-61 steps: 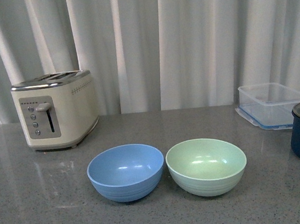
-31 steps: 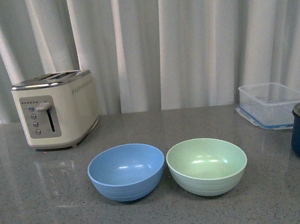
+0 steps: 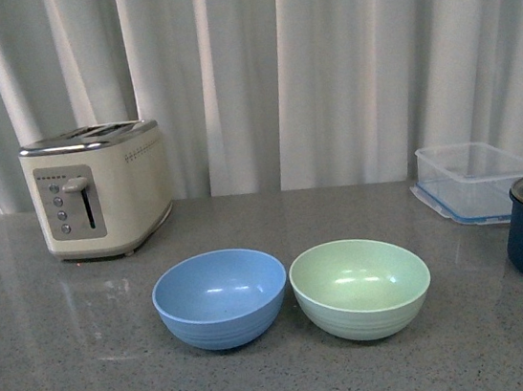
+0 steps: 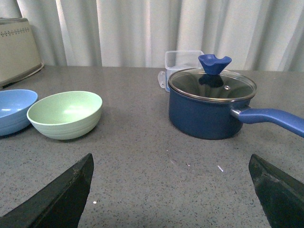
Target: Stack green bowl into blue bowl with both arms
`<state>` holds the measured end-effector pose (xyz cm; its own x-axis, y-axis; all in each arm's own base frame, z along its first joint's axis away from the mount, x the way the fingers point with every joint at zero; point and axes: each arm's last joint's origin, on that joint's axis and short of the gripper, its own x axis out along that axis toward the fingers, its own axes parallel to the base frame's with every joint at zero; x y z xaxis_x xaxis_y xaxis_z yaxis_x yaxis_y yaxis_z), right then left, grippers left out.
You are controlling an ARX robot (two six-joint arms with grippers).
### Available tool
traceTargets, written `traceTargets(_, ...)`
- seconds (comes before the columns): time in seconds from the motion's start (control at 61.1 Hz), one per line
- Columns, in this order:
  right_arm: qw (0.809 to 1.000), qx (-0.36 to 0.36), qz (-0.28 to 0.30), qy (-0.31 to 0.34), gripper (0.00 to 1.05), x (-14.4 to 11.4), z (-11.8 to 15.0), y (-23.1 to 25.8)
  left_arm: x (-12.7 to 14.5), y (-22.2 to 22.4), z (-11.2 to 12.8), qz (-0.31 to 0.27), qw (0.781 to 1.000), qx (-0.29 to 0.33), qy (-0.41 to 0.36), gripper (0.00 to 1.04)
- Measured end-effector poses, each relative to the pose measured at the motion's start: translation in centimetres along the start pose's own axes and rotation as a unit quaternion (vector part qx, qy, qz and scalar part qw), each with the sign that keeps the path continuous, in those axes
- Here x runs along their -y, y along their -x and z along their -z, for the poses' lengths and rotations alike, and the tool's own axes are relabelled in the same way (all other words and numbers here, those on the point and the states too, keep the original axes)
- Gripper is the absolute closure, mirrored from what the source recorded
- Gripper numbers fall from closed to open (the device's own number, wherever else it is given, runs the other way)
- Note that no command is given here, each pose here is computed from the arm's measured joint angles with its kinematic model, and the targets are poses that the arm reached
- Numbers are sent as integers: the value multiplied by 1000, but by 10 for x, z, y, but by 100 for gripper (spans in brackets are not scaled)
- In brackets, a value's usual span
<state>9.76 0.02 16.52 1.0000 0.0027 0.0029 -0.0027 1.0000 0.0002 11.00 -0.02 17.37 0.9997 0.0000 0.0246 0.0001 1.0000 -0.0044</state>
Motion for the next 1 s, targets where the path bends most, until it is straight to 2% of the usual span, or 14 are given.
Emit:
traceTargets(0.196, 1000, 0, 0, 0, 10, 0, 0, 0, 0, 10, 5, 0, 1000, -18, 0, 101)
traceTargets(0.425, 1000, 0, 0, 0, 10, 0, 0, 0, 0, 14, 3, 0, 1000, -3, 0, 101)
traceTargets(0.475, 1000, 0, 0, 0, 10, 0, 0, 0, 0, 14, 3, 0, 1000, -3, 0, 91)
traceTargets(0.556, 1000, -2, -1, -1, 10, 0, 0, 0, 0, 14, 3, 0, 1000, -3, 0, 68)
traceTargets(0.573, 1000, -28, -9, -5, 10, 0, 1, 0, 0, 14, 3, 0, 1000, -3, 0, 64)
traceTargets(0.605, 987, -156, -34, -28, 10, -2, -4, -1, 0, 14, 3, 0, 1000, -3, 0, 55)
traceTargets(0.622, 970, -236, -40, -36, 10, -4, -7, -3, 0, 14, 3, 0, 1000, -3, 0, 50)
traceTargets(0.638, 958, -281, -42, -38, 10, -5, -9, -5, 0, 14, 3, 0, 1000, -3, 0, 46)
traceTargets(0.687, 931, -359, -44, -39, 10, -8, -13, -13, 0, 14, 3, 1, 1000, -3, 0, 37)
traceTargets(0.753, 917, -395, -54, -32, 10, -15, -21, -32, 0, 14, 3, 1, 1000, -3, 0, 25)
traceTargets(0.769, 916, -396, -57, -30, 10, -17, -25, -39, 0, 14, 3, 1, 1000, -3, 0, 19)
traceTargets(0.867, 915, -396, -76, -23, 10, -32, -48, -72, 0, 14, 3, 1, 1000, -3, 0, 5)
traceTargets(0.998, 910, -404, -89, -29, 10, -48, -66, -110, 0, 14, 3, 1, 1000, -3, 0, 7)
